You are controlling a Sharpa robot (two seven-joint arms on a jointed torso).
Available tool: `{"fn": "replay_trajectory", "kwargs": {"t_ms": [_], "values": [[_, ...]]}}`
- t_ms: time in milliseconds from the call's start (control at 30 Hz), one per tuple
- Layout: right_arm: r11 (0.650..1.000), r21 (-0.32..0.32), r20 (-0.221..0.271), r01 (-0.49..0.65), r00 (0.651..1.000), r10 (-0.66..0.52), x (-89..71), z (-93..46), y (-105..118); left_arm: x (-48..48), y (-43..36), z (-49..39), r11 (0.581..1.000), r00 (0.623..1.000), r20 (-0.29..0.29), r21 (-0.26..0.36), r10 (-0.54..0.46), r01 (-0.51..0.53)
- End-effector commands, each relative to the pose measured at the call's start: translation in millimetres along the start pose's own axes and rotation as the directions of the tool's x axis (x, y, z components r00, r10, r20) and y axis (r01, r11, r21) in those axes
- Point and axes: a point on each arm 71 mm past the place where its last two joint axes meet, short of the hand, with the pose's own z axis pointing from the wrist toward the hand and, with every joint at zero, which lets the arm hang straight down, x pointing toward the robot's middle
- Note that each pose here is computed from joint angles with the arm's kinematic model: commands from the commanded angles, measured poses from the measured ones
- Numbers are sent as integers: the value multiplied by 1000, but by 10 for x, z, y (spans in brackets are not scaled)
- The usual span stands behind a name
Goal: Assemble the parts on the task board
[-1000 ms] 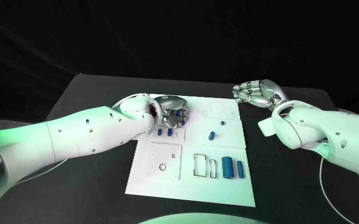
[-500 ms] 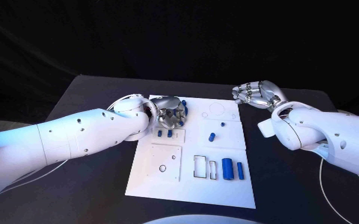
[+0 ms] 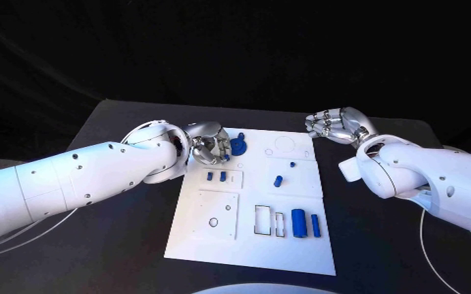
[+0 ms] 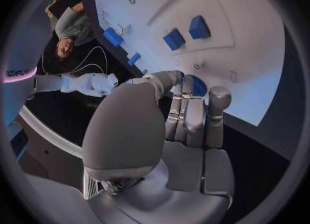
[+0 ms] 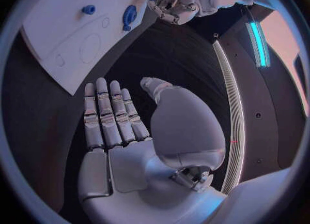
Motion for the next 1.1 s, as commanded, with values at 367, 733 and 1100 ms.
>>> {"fn": "replay_trajectory", "kwargs": {"t_ms": [367, 733, 1100], "values": [[1000, -9, -14, 2, 1000, -3, 8, -5, -3, -65, 202, -107, 998, 1000, -8, -59, 12, -12], [1000, -9, -16, 2, 1000, -2, 17, -5, -4, -53, 231, -73, 997, 1000, -18, -69, 18, -19], [1000, -9, -17, 1, 1000, -2, 23, -4, -4, -19, 198, -18, 998, 1000, -23, -60, 15, -17]]}}
